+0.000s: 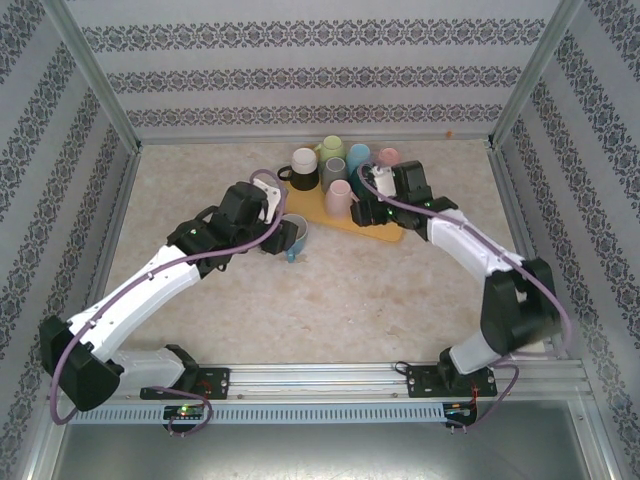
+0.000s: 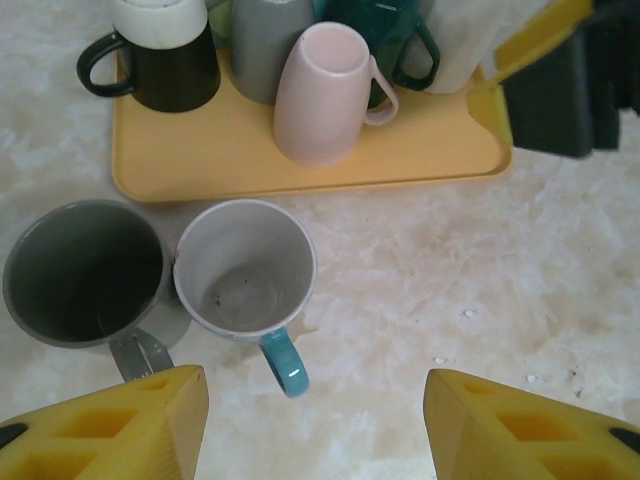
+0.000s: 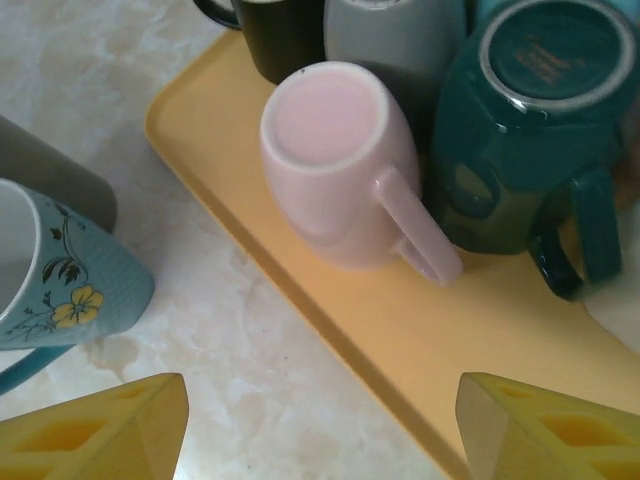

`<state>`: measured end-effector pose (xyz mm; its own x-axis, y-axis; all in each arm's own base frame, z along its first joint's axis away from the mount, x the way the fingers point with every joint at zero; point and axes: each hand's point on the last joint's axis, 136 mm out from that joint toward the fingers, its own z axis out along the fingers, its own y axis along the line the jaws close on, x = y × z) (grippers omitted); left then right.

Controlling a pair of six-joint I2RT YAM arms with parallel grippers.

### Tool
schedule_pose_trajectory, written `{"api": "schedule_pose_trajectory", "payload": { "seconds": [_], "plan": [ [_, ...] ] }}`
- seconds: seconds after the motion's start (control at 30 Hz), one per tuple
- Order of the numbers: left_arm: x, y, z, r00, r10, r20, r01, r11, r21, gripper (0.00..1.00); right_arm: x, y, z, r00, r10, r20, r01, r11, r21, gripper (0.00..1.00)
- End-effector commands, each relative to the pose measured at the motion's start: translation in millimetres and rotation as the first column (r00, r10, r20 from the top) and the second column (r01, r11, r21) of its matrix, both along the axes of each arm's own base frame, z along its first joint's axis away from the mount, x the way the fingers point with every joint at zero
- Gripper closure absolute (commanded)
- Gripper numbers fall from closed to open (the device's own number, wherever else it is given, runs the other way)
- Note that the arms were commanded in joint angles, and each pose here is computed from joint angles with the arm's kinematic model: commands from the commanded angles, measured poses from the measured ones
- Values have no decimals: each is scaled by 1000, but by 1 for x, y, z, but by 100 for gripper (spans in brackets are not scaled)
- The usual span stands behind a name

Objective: Turn the mug right side up

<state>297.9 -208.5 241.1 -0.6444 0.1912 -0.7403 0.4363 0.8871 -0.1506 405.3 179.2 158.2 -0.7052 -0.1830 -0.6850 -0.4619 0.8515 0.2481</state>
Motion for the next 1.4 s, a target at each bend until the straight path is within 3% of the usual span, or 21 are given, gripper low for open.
{"api": "schedule_pose_trajectory", "payload": {
  "seconds": [0.0, 0.13, 0.3, 0.7, 1.37],
  "plan": [
    [-2, -1, 19, 992, -54, 113, 58, 998, -38, 41, 34, 12, 31, 992, 119, 40, -121, 991, 61, 32],
    [0, 14, 22, 988, -3, 157, 6, 1000, -17, 41, 54, 19, 21, 990, 133, -42, -122, 971, 208, 32],
    [2, 14, 20, 988, 2, 155, 2, 1000, -20, 41, 60, 29, -2, 986, 143, -87, -119, 965, 233, 32],
    [5, 12, 21, 989, 5, 150, 2, 999, -42, 41, 70, 25, -26, 995, 65, -74, -57, 993, 102, 29],
    [5, 15, 23, 986, 9, 164, -2, 999, -40, 42, 49, 36, -50, 990, 119, -80, -126, 988, -93, 25]
  ]
}}
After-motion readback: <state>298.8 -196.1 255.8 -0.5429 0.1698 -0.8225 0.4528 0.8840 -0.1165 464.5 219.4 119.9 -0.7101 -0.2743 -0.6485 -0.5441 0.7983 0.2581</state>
